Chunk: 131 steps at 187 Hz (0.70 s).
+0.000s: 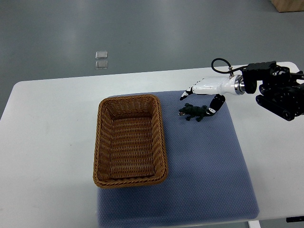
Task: Place crocodile in brown basket with right hand
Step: 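Reach the right hand down over the toy crocodile, then close the right hand fingers around the crocodile's body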
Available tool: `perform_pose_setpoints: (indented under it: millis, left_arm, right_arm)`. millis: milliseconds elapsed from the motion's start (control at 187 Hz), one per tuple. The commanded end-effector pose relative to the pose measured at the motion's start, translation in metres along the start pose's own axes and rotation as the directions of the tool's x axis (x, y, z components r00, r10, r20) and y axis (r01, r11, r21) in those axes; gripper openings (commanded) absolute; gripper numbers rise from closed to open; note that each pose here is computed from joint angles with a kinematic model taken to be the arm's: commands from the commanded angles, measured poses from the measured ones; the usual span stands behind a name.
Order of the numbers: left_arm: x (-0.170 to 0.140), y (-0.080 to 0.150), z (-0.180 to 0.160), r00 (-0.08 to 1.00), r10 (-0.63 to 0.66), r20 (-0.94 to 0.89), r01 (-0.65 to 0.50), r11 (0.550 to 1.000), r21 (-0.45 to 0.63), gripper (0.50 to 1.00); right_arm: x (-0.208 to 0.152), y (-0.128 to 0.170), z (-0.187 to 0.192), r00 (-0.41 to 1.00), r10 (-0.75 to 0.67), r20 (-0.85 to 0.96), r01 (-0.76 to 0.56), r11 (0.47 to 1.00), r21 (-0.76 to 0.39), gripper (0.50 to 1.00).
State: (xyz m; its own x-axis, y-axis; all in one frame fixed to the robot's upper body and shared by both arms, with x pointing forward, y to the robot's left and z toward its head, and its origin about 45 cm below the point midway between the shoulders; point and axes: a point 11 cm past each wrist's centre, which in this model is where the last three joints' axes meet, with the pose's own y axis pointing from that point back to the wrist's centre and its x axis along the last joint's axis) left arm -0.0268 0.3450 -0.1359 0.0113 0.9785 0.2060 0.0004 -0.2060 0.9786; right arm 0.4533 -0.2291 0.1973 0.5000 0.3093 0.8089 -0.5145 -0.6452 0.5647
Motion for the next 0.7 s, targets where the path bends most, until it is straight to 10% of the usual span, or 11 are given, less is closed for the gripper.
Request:
perform_pose_setpoints:
  millis: [0,695]
  left_arm:
    - [0.0,0.0,0.0,1.0,0.0,0.0,0.0,1.0,0.0,1.0]
    - [0.0,0.0,0.0,1.0,0.0,0.0,0.0,1.0,0.0,1.0]
  right_arm:
    - [0.002,-0.003,-0.003,0.998,-0.019,-0.065,0.019,1.0,0.002,0.836]
    - [-0.011,-0.017,-0.001,0.989,-0.08,-0.122,0.077,0.997,-0.031,0.838]
